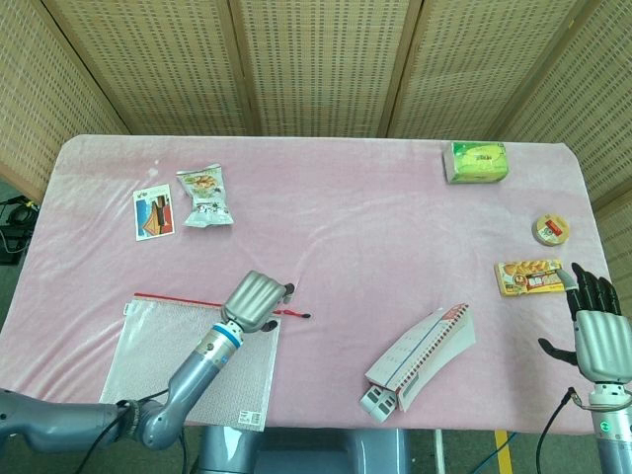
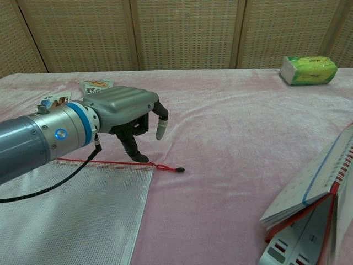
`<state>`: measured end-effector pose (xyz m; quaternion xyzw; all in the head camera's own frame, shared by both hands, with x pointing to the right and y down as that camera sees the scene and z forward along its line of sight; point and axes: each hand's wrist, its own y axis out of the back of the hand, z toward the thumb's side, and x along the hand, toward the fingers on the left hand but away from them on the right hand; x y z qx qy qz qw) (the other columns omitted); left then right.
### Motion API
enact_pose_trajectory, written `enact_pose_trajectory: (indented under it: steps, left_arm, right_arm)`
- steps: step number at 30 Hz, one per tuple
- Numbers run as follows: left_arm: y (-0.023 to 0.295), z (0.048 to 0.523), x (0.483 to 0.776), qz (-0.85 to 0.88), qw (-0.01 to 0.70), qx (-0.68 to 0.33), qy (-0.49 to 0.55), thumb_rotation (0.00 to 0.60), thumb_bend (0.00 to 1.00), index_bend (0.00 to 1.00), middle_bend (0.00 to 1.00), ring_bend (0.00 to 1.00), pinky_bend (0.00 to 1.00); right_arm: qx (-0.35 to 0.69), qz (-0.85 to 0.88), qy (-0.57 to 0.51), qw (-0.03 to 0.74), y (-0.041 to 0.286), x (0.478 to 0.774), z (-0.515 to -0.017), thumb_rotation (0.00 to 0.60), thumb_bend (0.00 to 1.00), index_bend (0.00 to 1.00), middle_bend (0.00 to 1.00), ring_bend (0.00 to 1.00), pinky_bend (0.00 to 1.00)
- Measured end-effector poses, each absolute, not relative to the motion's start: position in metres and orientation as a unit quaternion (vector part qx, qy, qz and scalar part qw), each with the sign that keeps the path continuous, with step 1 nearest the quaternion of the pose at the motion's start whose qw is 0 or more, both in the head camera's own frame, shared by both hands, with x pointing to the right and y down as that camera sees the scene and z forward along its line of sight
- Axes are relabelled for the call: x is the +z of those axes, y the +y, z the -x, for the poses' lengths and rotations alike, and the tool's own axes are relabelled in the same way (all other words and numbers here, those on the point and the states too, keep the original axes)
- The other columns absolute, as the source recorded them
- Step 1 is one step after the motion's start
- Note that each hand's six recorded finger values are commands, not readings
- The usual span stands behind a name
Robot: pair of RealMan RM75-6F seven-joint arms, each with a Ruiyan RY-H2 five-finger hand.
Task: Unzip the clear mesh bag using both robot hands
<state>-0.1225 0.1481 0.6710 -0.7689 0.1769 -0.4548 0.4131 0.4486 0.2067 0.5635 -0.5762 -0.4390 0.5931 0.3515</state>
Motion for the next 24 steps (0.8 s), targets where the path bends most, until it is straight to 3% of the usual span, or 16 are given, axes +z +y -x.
enact_pose_trajectory:
  steps: [11, 24]
  left_arm:
    - [0.151, 0.094, 0.698, 0.757, 0.405, -0.489, 0.153, 0.6, 0.29, 0.5, 0.98, 0.92, 1.0]
    - [0.156, 0.087, 0.715, 0.753, 0.398, -0.504, 0.14, 0.6, 0.29, 0.5, 0.98, 0.92, 1.0]
  right_arm:
    - [0.593, 0.579, -0.439, 0.346, 0.207, 0.565, -0.45, 0.6, 0.0, 0.0, 0.0, 0.0, 0.0]
    - [0.595, 0.58, -0.439, 0.341, 0.206, 0.567, -0.452, 0.6, 0.0, 0.0, 0.0, 0.0, 0.0]
